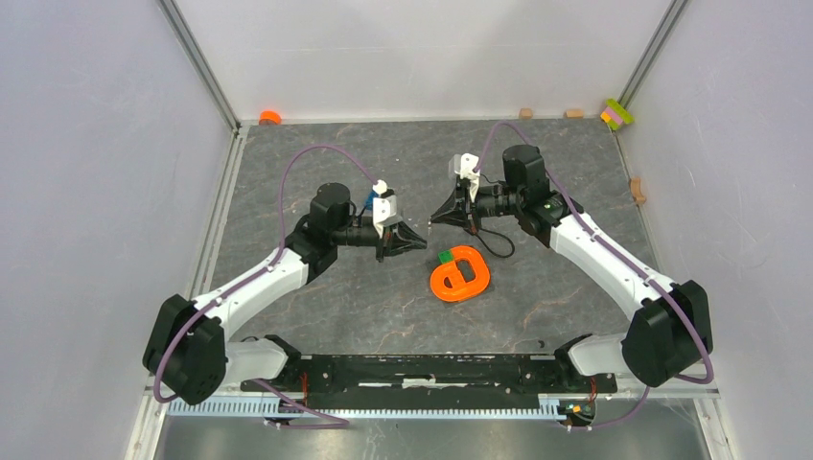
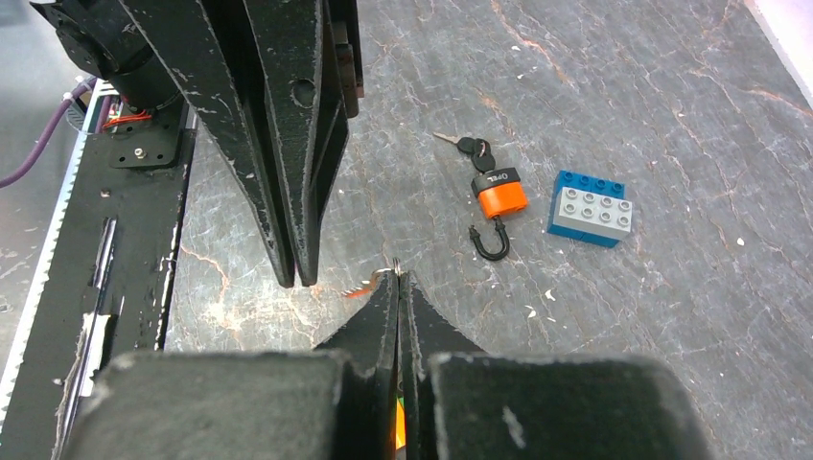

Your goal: Unlock with the key

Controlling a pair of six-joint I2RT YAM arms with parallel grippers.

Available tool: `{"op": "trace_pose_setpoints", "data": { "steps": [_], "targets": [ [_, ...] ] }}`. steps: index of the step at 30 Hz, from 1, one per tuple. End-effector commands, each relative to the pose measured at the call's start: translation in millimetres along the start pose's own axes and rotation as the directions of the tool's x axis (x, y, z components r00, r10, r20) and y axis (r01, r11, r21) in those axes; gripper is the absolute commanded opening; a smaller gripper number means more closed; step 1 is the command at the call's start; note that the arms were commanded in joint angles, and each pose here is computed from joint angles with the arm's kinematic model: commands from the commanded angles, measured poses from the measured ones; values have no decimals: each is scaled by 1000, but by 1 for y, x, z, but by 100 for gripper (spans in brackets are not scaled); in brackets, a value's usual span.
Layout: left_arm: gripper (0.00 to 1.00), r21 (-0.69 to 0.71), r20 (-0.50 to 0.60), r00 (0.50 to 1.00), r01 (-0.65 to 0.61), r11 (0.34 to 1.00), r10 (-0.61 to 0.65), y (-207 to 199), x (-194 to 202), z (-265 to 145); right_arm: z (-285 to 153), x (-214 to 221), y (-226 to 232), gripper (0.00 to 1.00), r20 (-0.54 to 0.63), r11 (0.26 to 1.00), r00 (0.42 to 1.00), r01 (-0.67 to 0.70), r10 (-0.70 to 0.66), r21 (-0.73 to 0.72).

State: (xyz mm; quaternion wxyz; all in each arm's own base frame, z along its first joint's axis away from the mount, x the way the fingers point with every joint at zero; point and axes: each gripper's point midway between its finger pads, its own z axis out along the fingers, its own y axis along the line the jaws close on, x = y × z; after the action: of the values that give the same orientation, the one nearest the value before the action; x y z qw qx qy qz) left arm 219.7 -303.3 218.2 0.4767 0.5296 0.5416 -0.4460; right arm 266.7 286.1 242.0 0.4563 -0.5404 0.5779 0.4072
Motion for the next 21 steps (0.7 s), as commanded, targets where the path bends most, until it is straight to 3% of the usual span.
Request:
{"op": "trace_pose_setpoints", "data": {
  "steps": [1,9,21],
  "targets": [
    [14,-45,42,998,-53,998,55,12,-20,2,-2,-17,-4,0,27,998,998,58,-58,12],
    [45,-195,34,995,-84,977,92,38,-22,-3,-2,-17,1,0,39,998,997,60,-60,-11],
    [44,-182,36,996,-79,980,87,43,-20,4,-1,-16,3,0,44,998,998,53,-52,-21]
  ]
}}
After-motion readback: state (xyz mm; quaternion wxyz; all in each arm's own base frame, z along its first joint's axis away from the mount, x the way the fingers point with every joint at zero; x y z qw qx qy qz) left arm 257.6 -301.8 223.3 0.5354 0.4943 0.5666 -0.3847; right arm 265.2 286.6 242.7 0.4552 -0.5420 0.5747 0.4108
